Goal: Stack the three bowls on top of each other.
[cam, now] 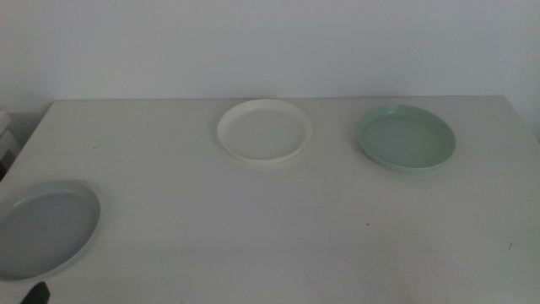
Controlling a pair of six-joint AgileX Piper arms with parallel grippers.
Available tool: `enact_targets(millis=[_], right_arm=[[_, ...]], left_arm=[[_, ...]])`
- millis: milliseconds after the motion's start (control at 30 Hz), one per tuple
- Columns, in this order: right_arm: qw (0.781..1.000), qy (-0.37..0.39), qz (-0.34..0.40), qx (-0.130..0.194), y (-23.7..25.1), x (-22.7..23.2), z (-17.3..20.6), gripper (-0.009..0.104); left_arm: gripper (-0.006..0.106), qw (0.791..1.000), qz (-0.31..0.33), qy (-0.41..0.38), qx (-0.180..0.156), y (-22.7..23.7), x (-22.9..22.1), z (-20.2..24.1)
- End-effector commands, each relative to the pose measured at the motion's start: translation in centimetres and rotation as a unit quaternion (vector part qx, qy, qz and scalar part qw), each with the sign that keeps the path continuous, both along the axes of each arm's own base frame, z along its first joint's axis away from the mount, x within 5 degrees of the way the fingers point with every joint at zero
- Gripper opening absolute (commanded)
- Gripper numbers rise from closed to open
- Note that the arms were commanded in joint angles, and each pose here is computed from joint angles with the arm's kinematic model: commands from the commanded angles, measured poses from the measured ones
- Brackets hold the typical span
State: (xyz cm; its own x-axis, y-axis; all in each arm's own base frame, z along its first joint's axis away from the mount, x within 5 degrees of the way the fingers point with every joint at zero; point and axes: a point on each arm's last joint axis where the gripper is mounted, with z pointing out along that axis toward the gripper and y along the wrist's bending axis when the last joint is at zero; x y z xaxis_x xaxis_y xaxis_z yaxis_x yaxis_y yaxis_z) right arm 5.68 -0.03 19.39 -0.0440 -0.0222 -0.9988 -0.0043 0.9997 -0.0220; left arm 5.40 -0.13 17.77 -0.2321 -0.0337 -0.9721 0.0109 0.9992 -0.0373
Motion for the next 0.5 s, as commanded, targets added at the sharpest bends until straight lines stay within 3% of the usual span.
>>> enact_targets(millis=[0, 167, 467], right_arm=[[0.998, -0.057, 0.003, -0.006, 0.1, -0.2, 1.1, 0.049], [0.998, -0.057, 0.003, -0.006, 0.1, -0.2, 1.1, 0.049], [0.998, -0.057, 0.003, -0.006, 0.1, -0.2, 1.1, 0.049]], left_arm=[[0.104, 0.998, 0.000, -0.061, -0.009, 0.0, 0.2, 3.0], [0.104, 0.998, 0.000, -0.063, -0.009, 0.0, 0.7, 7.5], [0.104, 1.000, -0.004, 0.020, -0.008, -0.1, 2.7, 15.6]])
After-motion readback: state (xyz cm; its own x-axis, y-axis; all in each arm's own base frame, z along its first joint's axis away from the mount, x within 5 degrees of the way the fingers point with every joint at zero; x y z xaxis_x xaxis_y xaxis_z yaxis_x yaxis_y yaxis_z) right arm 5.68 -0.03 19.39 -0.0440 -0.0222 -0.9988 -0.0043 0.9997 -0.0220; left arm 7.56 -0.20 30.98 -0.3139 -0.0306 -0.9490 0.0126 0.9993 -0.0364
